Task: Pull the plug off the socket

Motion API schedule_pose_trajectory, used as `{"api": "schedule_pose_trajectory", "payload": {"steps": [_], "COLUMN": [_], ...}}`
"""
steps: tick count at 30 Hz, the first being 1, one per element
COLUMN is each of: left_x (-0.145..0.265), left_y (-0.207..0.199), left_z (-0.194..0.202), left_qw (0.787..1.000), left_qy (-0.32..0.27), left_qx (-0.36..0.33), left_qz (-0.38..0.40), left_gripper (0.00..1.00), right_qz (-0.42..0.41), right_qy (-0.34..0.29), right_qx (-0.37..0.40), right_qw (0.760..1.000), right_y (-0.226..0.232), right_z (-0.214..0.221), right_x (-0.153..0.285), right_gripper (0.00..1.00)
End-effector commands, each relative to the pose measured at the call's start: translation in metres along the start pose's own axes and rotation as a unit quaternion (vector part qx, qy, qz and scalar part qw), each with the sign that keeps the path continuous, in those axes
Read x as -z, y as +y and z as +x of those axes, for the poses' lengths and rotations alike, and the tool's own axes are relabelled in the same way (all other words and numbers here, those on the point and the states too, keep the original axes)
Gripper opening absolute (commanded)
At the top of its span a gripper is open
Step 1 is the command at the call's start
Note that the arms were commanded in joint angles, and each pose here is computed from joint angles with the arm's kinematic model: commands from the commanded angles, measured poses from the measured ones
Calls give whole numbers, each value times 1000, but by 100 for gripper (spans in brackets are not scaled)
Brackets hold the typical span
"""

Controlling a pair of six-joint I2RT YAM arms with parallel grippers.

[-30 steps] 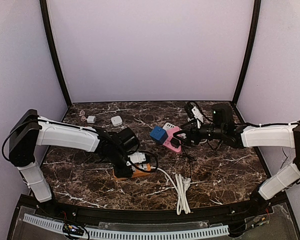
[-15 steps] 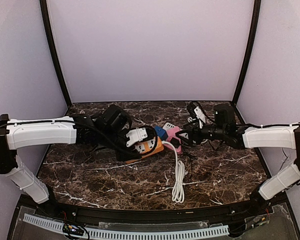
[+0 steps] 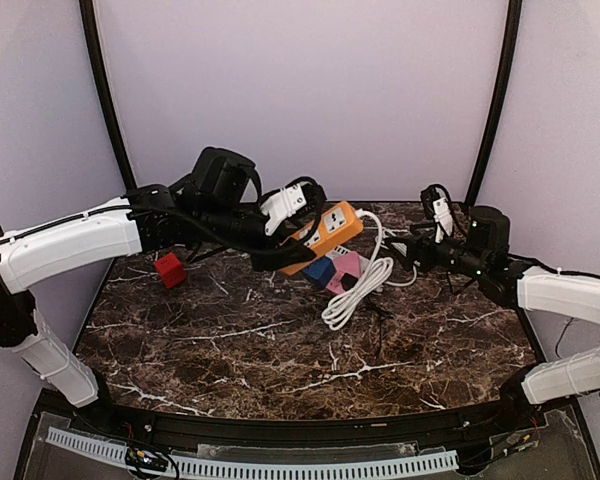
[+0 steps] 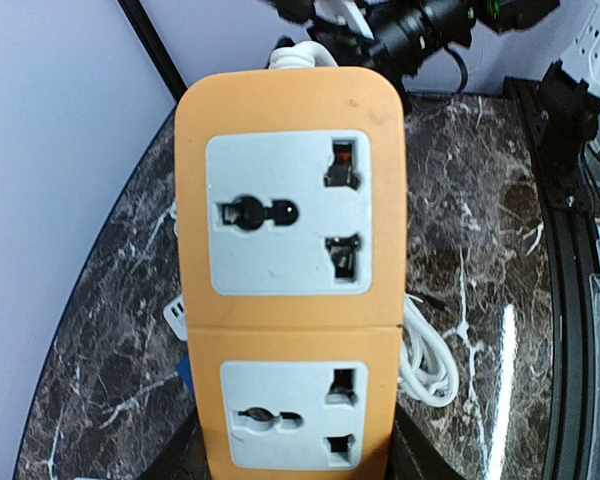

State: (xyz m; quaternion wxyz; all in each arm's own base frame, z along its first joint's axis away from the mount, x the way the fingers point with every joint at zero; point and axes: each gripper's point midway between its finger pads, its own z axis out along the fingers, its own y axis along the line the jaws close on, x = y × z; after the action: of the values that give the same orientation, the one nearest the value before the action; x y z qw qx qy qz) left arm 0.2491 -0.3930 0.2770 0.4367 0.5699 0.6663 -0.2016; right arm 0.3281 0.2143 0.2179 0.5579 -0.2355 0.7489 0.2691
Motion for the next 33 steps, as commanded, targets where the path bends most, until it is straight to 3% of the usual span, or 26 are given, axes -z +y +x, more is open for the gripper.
{"api": "schedule_pose_trajectory", "payload": {"steps": [1,5,14,21,27,33], "left_x": [23,18,-19,-29,-81,-125], "left_y": [19,54,160,241,269,251], "left_z": [-76,-88,-81,-68,-21,28], "left_qw": [993,991,980,954,952,951], "left_qy": [-119,-123,-97,-111,-99,-49], "left_qx": [-10,10,99,163,231,283], "left_qz": [-3,-46,-143,-225,-175,-114], "left_gripper": [1,1,1,1,1,1], "right_qz": [40,56,72,65,61,58], "right_qy": [-21,-16,-14,-10,-8,-7], "right_qx": [-15,-26,-30,-32,-32,-31], "right_qw": [999,998,997,997,998,998], "right_y": [-17,-25,-32,-30,-29,-28], "right_z": [-4,1,4,6,6,6], "right_x": [7,6,6,6,5,5], "right_gripper": [90,98,99,99,99,99]}}
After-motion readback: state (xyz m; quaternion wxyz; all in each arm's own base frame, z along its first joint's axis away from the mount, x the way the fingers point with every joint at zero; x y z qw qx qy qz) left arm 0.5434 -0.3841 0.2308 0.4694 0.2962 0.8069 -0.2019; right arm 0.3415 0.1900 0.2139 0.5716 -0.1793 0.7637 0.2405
